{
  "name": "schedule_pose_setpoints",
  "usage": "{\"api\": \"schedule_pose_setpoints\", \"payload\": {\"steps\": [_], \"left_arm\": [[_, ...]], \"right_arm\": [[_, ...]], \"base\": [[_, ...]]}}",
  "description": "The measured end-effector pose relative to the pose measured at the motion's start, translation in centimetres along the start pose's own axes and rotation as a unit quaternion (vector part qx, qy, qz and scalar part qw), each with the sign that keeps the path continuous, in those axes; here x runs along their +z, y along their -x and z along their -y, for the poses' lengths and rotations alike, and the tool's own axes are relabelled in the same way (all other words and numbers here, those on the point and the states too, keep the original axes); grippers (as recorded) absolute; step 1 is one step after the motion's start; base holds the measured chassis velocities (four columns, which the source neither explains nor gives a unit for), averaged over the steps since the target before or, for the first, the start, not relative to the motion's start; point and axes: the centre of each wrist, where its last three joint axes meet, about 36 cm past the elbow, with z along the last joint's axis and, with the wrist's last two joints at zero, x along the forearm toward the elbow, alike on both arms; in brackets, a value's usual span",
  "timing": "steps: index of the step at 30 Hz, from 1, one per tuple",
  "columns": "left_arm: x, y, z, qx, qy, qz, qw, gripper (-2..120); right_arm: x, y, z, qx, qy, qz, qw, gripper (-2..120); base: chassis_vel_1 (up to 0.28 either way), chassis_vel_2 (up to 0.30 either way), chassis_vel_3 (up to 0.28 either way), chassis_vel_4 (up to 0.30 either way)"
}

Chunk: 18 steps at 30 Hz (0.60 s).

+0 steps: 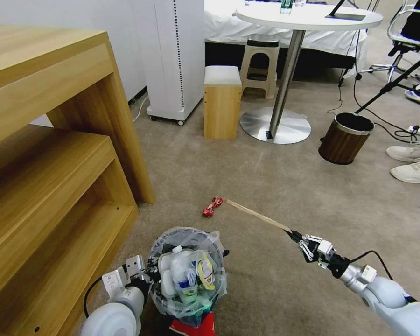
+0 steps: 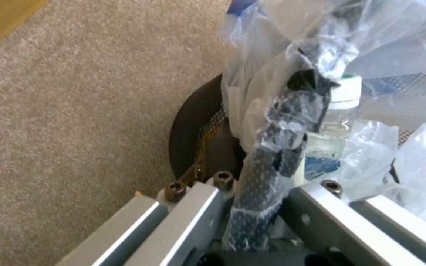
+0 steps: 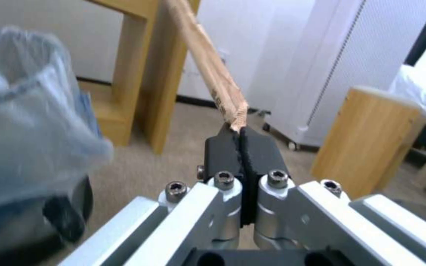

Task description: Pick up the trash bin and place the garbage on the floor into it.

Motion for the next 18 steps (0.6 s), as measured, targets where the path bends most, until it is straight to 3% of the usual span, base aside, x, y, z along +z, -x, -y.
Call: {"api": "schedule_pose_setpoints", "payload": {"steps": [18], "left_arm": [[0.5, -0.7, 0.6, 0.006, 0.005, -0.005, 1.0000, 0]], "right_arm": [[-2.9, 5.9, -2.0, -0.048, 0.003, 0.061, 0.997, 0]], "base": [[0.000, 0.000, 0.000, 0.000]]}}
